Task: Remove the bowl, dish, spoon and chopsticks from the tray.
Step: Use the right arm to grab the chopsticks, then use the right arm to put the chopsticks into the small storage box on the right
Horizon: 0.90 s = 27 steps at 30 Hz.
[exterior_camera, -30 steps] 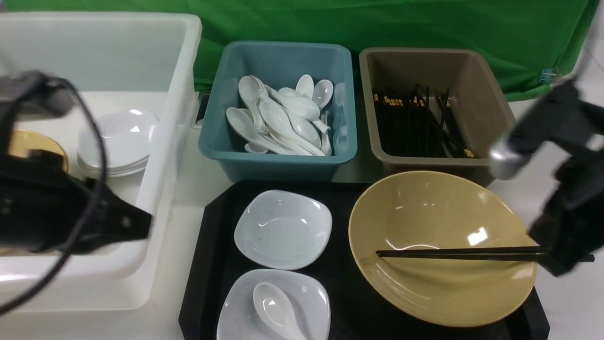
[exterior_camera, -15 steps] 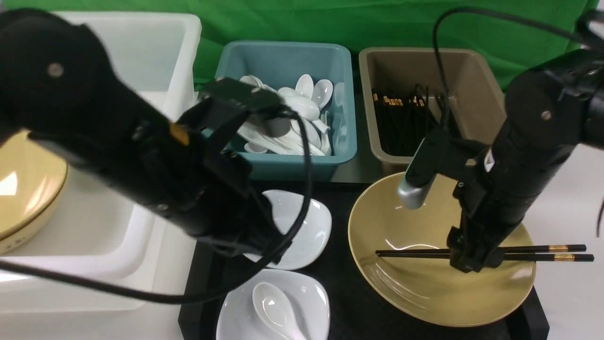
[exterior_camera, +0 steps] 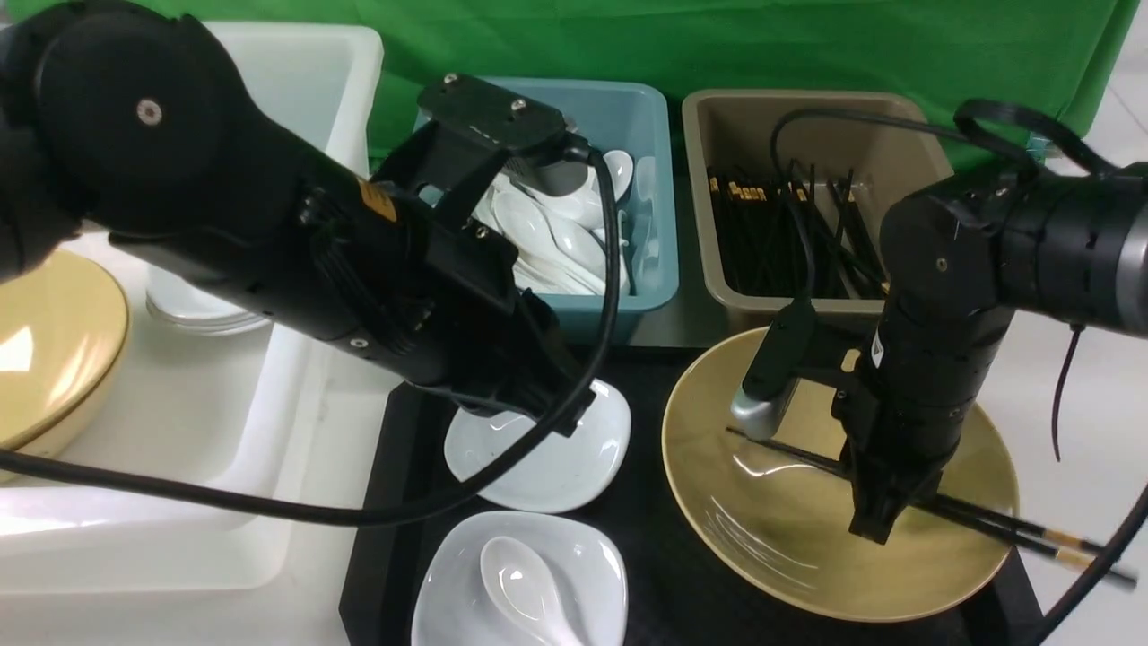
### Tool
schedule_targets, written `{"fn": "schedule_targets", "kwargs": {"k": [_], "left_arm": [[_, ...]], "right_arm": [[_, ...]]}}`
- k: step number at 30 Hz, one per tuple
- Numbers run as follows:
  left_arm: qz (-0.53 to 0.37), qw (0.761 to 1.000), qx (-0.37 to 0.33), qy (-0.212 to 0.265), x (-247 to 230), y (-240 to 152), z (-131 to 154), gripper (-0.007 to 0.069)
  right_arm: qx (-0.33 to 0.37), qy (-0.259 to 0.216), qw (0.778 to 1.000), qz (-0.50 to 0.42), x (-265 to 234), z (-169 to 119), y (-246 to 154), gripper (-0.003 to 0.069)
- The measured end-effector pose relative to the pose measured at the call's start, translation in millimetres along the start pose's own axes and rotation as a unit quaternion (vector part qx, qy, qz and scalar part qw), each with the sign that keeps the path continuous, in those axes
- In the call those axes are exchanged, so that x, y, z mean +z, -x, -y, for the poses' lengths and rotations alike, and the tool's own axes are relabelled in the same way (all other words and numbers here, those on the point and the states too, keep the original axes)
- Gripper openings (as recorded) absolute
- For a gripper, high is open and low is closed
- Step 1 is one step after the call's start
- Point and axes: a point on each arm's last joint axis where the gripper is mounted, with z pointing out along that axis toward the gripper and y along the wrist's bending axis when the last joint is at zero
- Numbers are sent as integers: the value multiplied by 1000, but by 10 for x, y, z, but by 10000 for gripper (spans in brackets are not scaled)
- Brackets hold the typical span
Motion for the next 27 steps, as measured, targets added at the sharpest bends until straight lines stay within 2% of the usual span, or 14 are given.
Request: {"fn": "schedule_targets", "kwargs": {"k": [2, 11, 18, 21, 23, 27], "left_arm": [[3, 1000, 1, 1, 0, 6, -3, -6], [26, 1000, -5, 11, -1, 47, -20, -6], [108, 993, -18, 46, -27, 201, -118, -6], [161, 984, -32, 74, -116, 308, -255, -6], [182, 979, -35, 86, -147, 346, -298, -6], [234, 965, -39, 112, -187, 432, -379, -6]], "right_arm": [[1, -8, 1000, 12, -121, 13, 9, 24], [15, -36, 998, 58, -618, 108, 112, 20], [33, -96, 982, 160, -1214, 397, 363, 18], [64, -109, 971, 201, -1328, 773, 507, 18], [77, -109, 967, 216, -1354, 903, 542, 18], [124, -88, 952, 267, -1183, 1364, 728, 18]]}}
